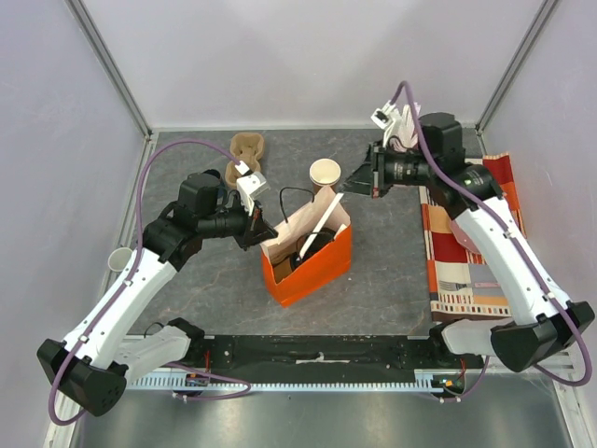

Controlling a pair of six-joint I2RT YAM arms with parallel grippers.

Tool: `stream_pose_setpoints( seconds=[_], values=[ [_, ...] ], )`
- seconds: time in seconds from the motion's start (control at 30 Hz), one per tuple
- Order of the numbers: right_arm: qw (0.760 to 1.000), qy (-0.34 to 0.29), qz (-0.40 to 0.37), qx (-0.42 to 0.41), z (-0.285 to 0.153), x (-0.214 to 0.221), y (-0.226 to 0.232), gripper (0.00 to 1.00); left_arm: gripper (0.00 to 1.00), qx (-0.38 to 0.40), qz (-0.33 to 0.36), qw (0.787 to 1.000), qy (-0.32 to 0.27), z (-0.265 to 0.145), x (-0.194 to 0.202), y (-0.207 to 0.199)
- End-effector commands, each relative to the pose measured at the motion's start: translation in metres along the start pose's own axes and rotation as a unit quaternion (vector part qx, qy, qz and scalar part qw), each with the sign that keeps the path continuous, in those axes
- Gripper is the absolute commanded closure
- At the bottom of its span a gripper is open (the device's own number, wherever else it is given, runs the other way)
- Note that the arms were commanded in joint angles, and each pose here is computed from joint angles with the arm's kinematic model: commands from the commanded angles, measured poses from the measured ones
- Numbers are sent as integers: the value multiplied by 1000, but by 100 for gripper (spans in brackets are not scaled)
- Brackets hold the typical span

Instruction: Pack the takeout coffee

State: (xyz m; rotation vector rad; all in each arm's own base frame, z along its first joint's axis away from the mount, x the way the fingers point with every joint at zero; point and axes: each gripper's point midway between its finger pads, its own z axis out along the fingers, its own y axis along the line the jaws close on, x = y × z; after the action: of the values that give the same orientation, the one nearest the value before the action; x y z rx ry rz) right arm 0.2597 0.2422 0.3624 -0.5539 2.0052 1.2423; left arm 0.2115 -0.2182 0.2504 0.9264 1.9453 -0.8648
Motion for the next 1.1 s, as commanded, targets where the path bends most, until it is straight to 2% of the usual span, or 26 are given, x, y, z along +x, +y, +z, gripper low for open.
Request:
stream_pose_setpoints(
  seconds=[0.0,0.03,0.07,0.13,0.17,0.33,0.53,0.63,0.7,0.77,0.93,0.97,1.0,1.03,1.07],
  values=[
    [999,-9,-32,34,20,-6,-7,99,98,15,10,1000,-9,0,-9,-6],
    [998,-6,-47,47,21,-8,-10,90,98,15,10,1000,-9,0,-9,-6],
    [997,-2,-50,53,20,-7,-12,61,98,15,10,1000,-11,-1,-10,-6],
    [996,3,-60,64,15,-10,-11,41,98,14,11,1000,-11,-2,-11,-6],
    [995,-1,-69,73,13,-14,-12,27,98,12,12,1000,-11,-2,-13,-6],
    [990,-43,-85,103,-1,-53,-5,2,76,4,19,1000,-15,-8,-21,-6],
    [980,-107,-65,155,-26,-101,-17,2,57,-21,46,998,-29,-20,-42,-2],
    [970,-137,-43,196,-45,-115,-30,2,44,-37,65,996,-38,-29,-55,-1],
    [960,-152,-23,234,-62,-119,-45,2,28,-54,75,995,-43,-36,-64,2],
    [944,-164,-7,288,-78,-118,-66,2,1,-73,82,993,-54,-44,-74,4],
    [897,-147,56,414,-126,-87,-124,2,0,-198,89,971,-103,-83,-105,29],
    [880,-151,59,446,-138,-84,-134,2,0,-222,89,963,-120,-97,-114,30],
    [871,-146,62,465,-148,-74,-141,2,0,-279,78,949,-128,-112,-118,45],
    [866,-139,58,477,-152,-68,-145,2,0,-303,63,942,-131,-120,-118,50],
    [840,-148,53,519,-170,-64,-150,2,0,-331,55,932,-133,-130,-120,56]
  ],
)
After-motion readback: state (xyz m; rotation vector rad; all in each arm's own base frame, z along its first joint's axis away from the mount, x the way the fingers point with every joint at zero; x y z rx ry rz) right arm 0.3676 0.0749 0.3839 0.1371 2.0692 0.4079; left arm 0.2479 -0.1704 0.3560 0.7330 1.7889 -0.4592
